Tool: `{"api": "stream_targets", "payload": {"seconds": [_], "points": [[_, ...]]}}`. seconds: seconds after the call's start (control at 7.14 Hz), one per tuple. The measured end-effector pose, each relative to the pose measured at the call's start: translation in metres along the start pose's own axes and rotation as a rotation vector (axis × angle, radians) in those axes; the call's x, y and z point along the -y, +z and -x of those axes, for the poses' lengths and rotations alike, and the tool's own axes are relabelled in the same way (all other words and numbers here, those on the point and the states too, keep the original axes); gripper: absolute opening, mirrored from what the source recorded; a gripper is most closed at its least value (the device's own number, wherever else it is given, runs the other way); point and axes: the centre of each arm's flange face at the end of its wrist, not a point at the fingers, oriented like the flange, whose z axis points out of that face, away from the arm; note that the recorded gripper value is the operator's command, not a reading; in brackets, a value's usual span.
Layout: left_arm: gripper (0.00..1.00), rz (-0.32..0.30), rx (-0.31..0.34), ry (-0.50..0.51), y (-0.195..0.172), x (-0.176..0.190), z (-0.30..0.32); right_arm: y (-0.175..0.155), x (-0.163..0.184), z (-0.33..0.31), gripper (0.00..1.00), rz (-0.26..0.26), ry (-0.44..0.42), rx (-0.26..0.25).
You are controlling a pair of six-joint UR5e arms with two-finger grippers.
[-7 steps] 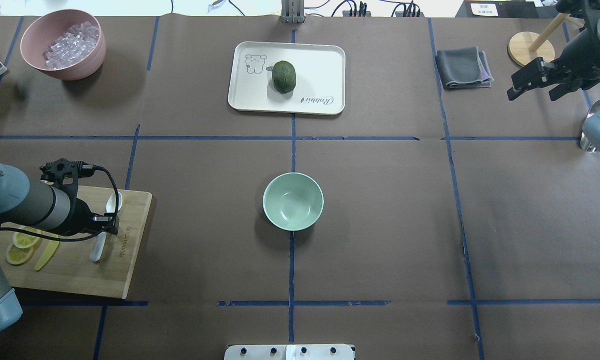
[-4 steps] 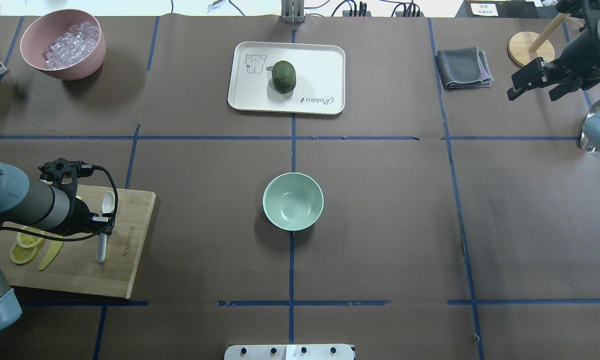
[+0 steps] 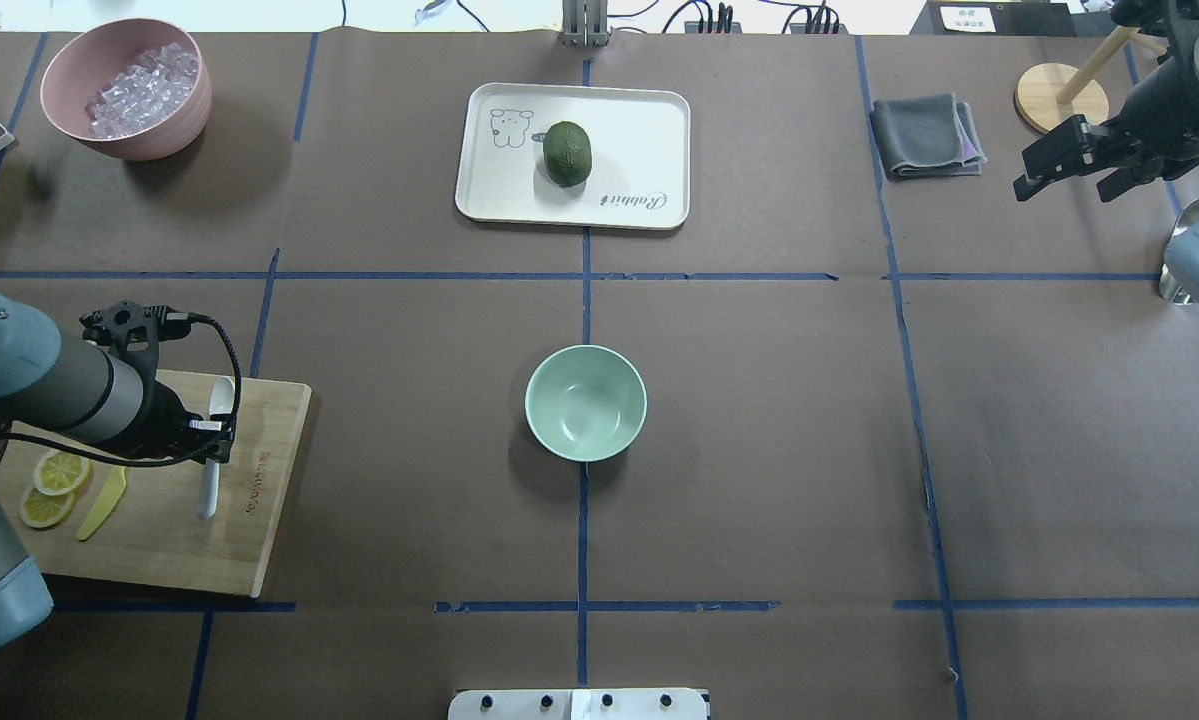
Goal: Place spoon in bowl
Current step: 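Lower the left gripper and grasp the white spoon by its handle, then carry the white spoon with the left gripper over the green bowl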
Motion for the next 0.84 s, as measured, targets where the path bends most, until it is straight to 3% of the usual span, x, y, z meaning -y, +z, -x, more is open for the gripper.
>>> {"api": "stream_targets", "payload": {"seconds": [0.56,0.84], "points": [[0.00,0.023,-0.009,-0.044,-0.100,0.023,-0.176,-0.001,-0.003,-0.013,1.00,0.000,0.008,-0.006],[0.00,0.049,-0.044,-0.099,-0.102,0.013,-0.266,-0.002,-0.005,-0.020,1.00,-0.001,0.013,-0.009]]}}
